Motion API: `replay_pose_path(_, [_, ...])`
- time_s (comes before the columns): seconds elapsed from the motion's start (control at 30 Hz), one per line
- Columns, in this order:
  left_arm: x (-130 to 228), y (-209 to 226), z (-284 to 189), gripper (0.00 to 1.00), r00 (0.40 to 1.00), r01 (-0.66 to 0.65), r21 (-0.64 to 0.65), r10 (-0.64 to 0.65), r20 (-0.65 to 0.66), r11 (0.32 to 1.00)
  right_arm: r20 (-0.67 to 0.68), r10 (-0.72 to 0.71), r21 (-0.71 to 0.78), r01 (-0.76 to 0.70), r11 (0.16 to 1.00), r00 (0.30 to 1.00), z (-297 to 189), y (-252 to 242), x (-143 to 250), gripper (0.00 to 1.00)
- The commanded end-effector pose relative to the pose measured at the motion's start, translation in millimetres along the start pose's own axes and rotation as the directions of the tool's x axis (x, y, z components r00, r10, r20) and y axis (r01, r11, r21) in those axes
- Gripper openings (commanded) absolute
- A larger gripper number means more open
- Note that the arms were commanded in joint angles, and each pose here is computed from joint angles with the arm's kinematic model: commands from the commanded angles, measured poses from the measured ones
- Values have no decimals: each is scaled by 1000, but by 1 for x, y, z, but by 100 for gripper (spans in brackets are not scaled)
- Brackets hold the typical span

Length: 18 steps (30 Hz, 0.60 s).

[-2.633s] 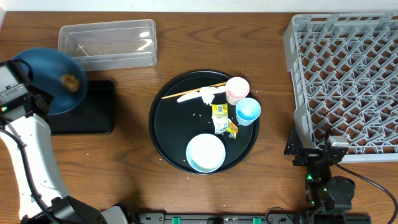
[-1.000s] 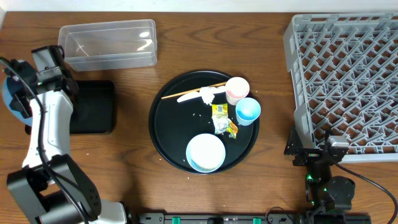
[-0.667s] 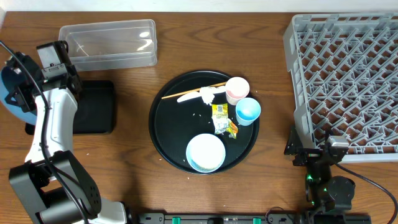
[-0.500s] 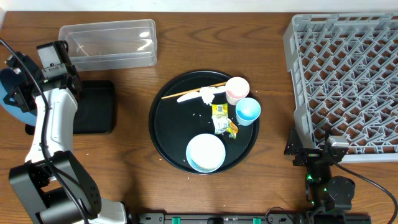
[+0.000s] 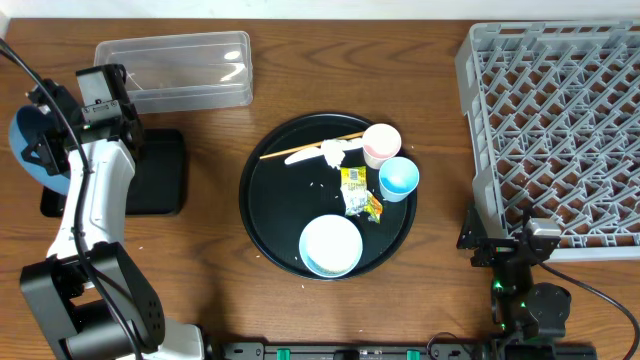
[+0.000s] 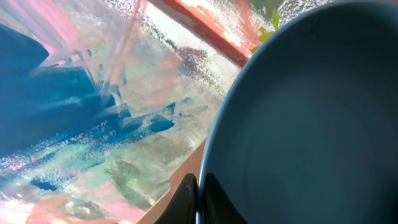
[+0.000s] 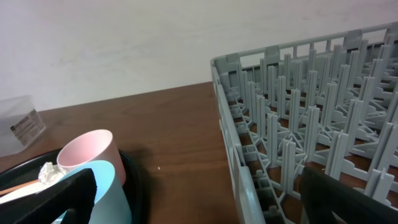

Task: Sort waste into correct bins and load items into the dishwasher rack
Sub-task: 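Hold the tilted blue plate over the black tray, shaking it empty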

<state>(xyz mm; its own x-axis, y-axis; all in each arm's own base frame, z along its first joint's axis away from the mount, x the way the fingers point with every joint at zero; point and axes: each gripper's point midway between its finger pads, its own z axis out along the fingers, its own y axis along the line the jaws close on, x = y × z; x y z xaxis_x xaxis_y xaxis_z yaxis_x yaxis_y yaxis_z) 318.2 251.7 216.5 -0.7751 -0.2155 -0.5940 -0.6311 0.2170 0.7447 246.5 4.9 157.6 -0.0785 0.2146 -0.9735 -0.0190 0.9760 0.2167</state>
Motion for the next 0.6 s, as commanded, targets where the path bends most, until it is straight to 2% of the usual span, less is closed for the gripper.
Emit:
replay_pose_path(0.0, [-1, 0, 1, 6, 998, -57, -1, 57, 3, 998, -6, -15, -1, 15, 1000, 1000, 0, 1, 2, 99])
replay_pose_path(0.47, [2, -7, 4, 6, 988, -153, -15, 153, 3, 988, -6, -15, -2, 15, 1000, 1000, 0, 1, 2, 99])
replay_pose_path(0.57, [-1, -8, 6, 6, 993, -115, -18, 115, 10, 993, -6, -15, -2, 15, 1000, 1000, 0, 1, 2, 99])
